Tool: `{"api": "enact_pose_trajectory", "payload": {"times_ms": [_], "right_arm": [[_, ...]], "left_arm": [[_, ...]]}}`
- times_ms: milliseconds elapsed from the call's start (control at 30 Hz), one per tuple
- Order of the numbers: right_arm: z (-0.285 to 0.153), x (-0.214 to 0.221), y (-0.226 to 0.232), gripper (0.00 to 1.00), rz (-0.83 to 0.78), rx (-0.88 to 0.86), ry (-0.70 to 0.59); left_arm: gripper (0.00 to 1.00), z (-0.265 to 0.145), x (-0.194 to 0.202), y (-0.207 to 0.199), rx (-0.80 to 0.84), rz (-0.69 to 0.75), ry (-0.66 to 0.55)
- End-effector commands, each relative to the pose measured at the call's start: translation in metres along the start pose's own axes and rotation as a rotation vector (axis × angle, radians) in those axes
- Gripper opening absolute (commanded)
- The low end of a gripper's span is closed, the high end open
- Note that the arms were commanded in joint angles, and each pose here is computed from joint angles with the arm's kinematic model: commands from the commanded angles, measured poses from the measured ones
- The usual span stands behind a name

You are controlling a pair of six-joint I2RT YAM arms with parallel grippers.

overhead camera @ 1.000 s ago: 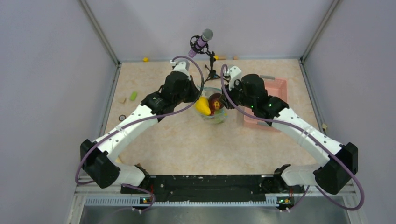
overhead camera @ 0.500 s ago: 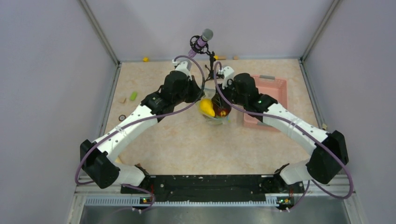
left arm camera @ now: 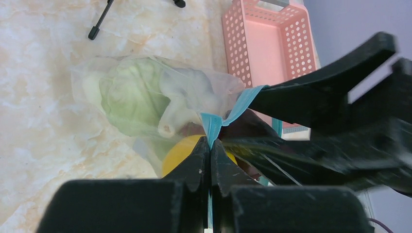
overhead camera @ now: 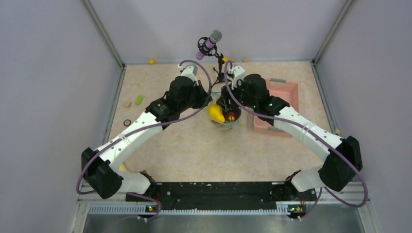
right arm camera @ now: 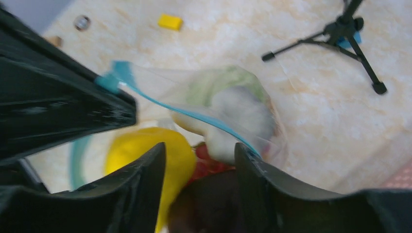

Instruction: Place the food in the zip-top bag and seal the zipper

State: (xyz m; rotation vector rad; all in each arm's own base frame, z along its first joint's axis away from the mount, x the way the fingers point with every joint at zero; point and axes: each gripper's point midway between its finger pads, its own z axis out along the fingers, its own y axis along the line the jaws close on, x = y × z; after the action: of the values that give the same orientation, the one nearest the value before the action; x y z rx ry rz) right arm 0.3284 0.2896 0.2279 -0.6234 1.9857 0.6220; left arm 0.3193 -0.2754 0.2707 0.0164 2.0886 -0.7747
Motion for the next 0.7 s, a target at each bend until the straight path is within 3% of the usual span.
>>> {"api": "enact_pose_trajectory", "payload": {"times_ms": [0,133,333,433,667], "right_arm": [[-0.045,-0.075,0.045,0.61,-0.054,-0.183,-0.246],[-0.07,-0.081,0.06,0.83,-0.111,-0.261,-0.319],[-0.097,-0.057,0.043,0.99,-0.101,-0.163,-0.312],[-0.111,-0.03,0.032,0.98,-0.065,-0.106,-0.291],[-0.12,0.045,0.013,0.83,0.0,-0.032,-0.201]], "left_arm": [[0.0,-0.005,-0.031,-0.019,0.048,-0.026,-0.1],[0.0,-0.006,-0.032,-0.014,0.021,-0.037,-0.111],[0.0,-0.007,-0.034,-0.007,-0.014,-0.048,-0.123],[0.0,-0.007,-0.034,-0.005,-0.028,-0.047,-0.124],[0.0,-0.009,-0.035,0.0,-0.049,-0.05,-0.135]]}}
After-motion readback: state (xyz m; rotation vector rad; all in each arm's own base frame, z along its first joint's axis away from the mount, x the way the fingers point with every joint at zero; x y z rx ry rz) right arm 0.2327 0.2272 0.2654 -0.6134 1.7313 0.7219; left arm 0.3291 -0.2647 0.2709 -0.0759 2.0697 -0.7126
